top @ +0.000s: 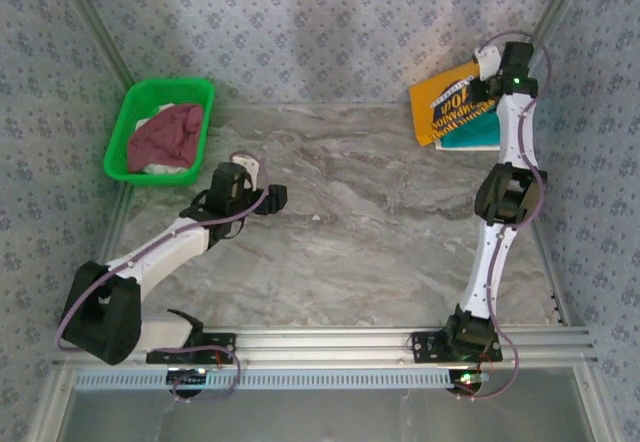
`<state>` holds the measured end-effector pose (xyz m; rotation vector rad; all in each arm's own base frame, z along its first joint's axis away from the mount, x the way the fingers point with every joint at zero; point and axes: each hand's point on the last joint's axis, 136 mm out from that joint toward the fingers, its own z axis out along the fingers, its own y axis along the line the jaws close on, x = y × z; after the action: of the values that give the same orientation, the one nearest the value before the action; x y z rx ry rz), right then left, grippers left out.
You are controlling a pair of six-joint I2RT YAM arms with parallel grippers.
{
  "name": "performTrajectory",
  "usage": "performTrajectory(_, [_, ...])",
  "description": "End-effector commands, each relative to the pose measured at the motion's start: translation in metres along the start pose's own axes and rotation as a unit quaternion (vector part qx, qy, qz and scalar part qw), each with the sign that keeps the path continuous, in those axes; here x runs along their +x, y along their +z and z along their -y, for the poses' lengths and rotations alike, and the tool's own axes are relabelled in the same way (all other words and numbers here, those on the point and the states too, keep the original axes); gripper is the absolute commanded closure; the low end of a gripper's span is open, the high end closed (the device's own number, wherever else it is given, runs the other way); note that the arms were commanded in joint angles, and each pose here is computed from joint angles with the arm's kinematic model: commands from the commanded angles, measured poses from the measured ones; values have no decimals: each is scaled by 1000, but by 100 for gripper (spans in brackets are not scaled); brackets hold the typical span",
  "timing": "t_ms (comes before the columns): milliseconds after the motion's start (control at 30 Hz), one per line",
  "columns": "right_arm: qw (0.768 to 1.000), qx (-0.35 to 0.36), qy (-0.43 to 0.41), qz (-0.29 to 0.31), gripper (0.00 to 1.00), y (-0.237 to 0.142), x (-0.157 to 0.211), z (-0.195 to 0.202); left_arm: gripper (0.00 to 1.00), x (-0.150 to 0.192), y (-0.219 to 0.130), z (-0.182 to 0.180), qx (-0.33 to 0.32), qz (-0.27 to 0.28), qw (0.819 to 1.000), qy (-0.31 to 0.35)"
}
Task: Fold and stack the t-shirts
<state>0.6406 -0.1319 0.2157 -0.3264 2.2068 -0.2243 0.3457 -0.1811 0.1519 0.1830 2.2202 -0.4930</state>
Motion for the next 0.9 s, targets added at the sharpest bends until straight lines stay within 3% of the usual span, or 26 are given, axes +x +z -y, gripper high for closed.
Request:
performTrajectory(0, [999,43,-4,14,100,14,8,33,17,-25,-13,5,-1,28,1000,12])
performTrajectory(200, [996,88,15,-12,98,42,48,65,17,-26,-11,4,-5,26,1000,11])
performTrajectory(233, [994,105,15,-17,90,45,52,71,17,-27,-10,3,-9,26,1000,11])
performTrajectory(300, [990,135,11,-26,46,49,59,81,17,-28,-9,2,-13,25,1000,12])
performTrajectory(367, [989,144,1,-38,51,49,63,85,17,-29,-9,-1,-20,26,999,12])
performTrajectory(400, [987,156,5,-40,49,46,63,89,17,-31,-9,-2,-24,29,999,12])
performTrajectory(500, [981,189,30,-38,29,33,57,101,17,-31,-9,-8,-36,36,999,7])
performTrajectory(567, [979,193,54,-27,24,20,48,101,17,-30,-7,-12,-44,37,998,3])
performTrajectory(800, [977,147,150,40,17,-38,22,52,15,-42,-23,-53,-100,97,989,-44])
performTrajectory(867, [974,145,172,34,17,-50,32,27,7,-49,-36,-72,-115,135,982,-66])
